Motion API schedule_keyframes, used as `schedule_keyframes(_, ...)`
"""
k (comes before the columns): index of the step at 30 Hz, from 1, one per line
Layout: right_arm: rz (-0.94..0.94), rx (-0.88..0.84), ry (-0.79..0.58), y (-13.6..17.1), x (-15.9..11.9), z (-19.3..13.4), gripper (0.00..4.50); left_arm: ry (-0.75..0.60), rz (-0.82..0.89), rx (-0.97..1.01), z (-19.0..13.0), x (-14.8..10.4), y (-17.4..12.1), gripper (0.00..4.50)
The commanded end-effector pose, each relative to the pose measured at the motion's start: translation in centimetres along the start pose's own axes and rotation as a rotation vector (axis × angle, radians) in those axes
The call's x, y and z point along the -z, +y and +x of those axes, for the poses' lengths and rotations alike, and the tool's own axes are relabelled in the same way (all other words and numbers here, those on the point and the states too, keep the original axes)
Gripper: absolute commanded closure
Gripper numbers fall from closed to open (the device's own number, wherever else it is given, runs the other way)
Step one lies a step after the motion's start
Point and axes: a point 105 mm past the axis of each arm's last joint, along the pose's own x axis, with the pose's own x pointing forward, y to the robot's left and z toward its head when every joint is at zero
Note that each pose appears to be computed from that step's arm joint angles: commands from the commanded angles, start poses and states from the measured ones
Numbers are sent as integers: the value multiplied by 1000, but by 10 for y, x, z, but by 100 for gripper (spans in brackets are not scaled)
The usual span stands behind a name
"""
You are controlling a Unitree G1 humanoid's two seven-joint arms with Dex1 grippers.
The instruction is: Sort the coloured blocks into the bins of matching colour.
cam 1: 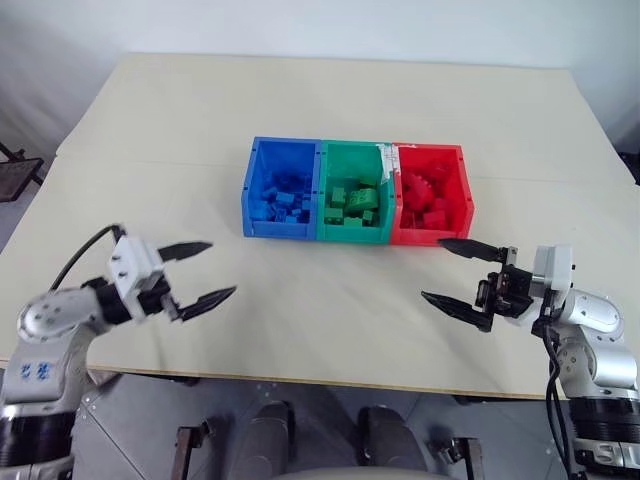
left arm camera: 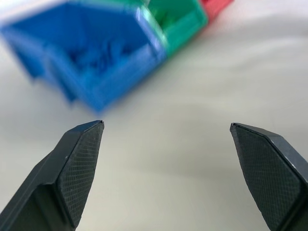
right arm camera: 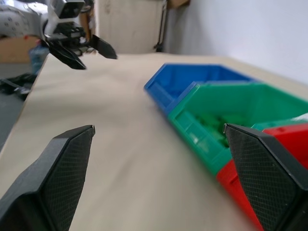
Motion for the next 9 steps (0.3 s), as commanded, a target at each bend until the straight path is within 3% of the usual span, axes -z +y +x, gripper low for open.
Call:
schedule_keyframes(1, -38, -22, 21, -2, -2, -7, 0, 8, 53, -56, -11, -1, 1, 4)
schedule_keyframes(9, -42, -7, 42, -9, 3, -14, 0, -17, 53, -113, 2, -5, -6, 4)
